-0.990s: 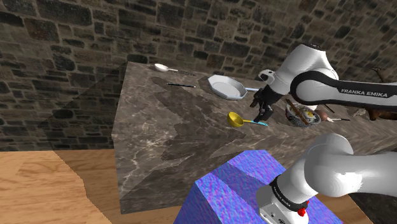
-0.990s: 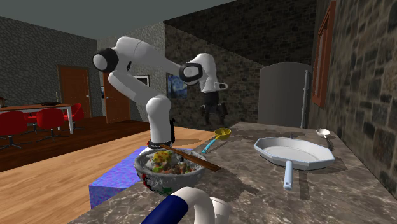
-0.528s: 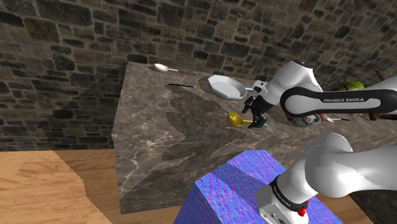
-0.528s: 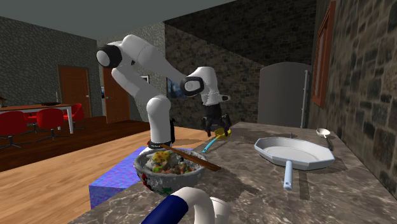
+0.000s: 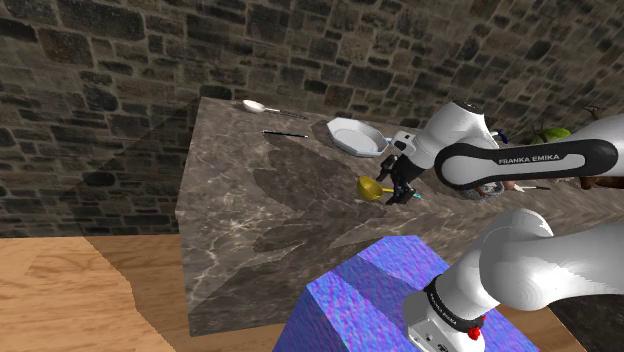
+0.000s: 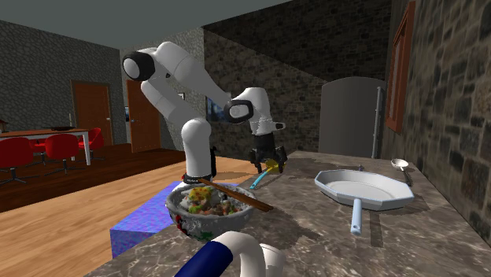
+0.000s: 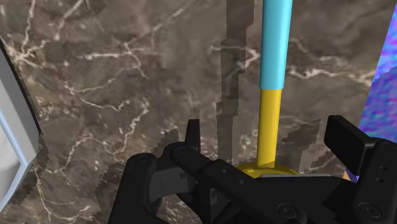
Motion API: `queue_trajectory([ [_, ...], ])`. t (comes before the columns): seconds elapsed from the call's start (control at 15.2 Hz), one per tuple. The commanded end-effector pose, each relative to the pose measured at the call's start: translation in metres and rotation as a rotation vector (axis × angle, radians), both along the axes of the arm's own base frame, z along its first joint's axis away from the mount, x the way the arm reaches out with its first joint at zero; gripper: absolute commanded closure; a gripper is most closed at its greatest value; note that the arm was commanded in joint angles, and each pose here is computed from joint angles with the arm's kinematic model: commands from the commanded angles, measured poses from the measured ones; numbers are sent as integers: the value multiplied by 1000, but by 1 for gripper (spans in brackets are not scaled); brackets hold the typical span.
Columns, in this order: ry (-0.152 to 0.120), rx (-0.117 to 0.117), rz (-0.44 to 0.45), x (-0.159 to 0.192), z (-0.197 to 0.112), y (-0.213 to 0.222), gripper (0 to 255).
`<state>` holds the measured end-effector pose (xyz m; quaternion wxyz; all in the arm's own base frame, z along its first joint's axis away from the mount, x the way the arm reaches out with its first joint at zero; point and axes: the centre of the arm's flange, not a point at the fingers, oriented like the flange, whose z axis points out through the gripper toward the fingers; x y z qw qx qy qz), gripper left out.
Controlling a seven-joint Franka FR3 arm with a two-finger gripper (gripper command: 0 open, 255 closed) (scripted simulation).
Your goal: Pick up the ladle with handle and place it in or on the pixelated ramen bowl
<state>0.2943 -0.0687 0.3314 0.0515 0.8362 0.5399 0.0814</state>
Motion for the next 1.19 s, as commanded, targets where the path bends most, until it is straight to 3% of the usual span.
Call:
queue_trajectory([
  [0.0, 0, 0, 0, 0, 0, 0, 0],
  [0.13, 0, 0, 0, 0, 0, 0, 0],
  [0.2, 0, 0, 0, 0, 0, 0, 255],
  [0.79, 0, 0, 0, 0, 0, 0, 255],
  [1.12, 0, 0, 0, 0, 26, 0, 255],
])
